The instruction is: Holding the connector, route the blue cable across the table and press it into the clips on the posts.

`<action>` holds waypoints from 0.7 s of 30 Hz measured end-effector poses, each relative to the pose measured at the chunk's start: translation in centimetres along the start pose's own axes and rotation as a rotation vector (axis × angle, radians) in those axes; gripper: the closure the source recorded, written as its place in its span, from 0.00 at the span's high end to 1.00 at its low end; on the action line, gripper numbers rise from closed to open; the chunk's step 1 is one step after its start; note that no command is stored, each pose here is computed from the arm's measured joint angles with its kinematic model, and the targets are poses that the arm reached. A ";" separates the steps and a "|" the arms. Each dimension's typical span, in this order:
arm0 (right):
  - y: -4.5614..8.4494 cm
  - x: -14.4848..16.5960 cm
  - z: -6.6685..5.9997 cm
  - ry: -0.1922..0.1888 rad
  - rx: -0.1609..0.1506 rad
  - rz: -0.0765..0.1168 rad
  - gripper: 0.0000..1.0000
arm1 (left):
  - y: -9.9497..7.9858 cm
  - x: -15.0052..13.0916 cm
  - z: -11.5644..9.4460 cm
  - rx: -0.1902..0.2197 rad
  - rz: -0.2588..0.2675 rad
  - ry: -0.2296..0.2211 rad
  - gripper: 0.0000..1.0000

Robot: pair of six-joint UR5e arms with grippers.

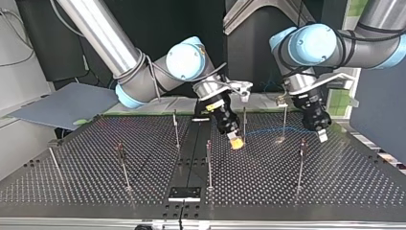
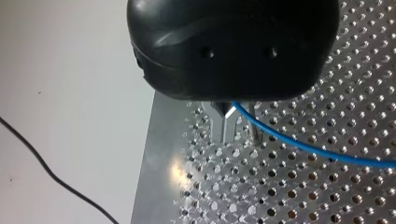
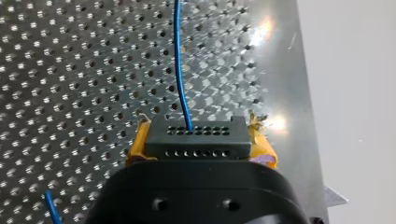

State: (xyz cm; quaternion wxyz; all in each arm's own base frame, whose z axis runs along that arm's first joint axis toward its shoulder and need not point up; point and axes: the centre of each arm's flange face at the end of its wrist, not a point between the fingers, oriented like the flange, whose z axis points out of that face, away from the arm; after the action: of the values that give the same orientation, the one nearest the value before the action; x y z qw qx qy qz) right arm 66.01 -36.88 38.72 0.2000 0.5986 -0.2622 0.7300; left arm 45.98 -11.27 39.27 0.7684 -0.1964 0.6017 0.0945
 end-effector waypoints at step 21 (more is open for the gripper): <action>0.2 -0.9 2.2 0.015 0.003 -0.001 0.00 | 1.6 2.0 4.4 0.071 -0.006 0.001 0.00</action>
State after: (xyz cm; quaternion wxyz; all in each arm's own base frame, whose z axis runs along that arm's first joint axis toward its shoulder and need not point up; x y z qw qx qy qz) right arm 67.76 -38.33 38.14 0.2012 0.5935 -0.2594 0.7349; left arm 49.82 -8.16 37.92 0.7750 -0.1708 0.6043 0.0705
